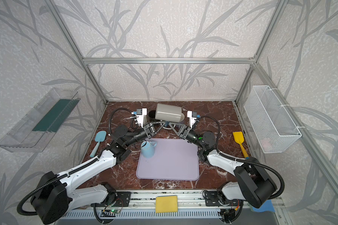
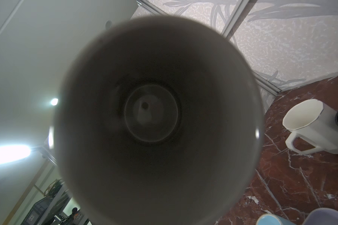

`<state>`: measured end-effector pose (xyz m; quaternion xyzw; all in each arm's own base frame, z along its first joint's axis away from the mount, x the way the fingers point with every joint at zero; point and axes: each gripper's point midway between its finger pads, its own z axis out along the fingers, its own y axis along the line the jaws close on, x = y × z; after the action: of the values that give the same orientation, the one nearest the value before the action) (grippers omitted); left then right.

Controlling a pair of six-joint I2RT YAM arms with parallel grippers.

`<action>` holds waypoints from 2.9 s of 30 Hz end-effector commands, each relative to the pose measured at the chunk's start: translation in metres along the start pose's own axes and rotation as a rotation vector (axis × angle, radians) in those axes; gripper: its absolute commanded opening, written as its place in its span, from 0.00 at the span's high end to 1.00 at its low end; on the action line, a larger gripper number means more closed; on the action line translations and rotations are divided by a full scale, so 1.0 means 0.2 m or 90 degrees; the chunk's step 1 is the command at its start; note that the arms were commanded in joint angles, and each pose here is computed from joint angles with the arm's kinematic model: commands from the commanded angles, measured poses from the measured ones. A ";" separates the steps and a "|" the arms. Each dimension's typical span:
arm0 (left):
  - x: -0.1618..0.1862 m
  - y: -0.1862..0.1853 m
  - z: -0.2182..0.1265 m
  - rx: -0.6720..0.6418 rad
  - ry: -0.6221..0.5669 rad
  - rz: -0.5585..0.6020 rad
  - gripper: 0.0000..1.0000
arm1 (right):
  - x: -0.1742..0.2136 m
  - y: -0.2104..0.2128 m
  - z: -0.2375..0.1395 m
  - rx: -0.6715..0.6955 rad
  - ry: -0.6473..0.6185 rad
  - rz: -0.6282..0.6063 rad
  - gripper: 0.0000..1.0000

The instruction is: Turn the mug right side up

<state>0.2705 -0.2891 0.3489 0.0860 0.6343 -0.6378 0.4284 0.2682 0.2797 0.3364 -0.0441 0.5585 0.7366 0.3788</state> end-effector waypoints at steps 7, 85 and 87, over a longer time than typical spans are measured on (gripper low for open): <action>-0.08 -0.15 0.01 0.050 0.001 0.041 0.97 | -0.05 0.22 0.00 -0.078 -0.017 -0.055 1.00; 0.06 0.14 -0.36 -0.273 0.069 0.113 0.55 | -0.44 -0.85 -0.82 0.865 0.201 -0.207 1.00; 0.06 0.14 -0.36 -0.273 0.071 0.112 0.55 | -0.47 -0.87 -0.82 0.882 0.203 -0.213 1.00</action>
<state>0.2499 -0.2306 0.2868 0.0817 0.7806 -0.4425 0.4338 0.3564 0.1105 0.1501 0.0239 0.9479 0.1452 0.2824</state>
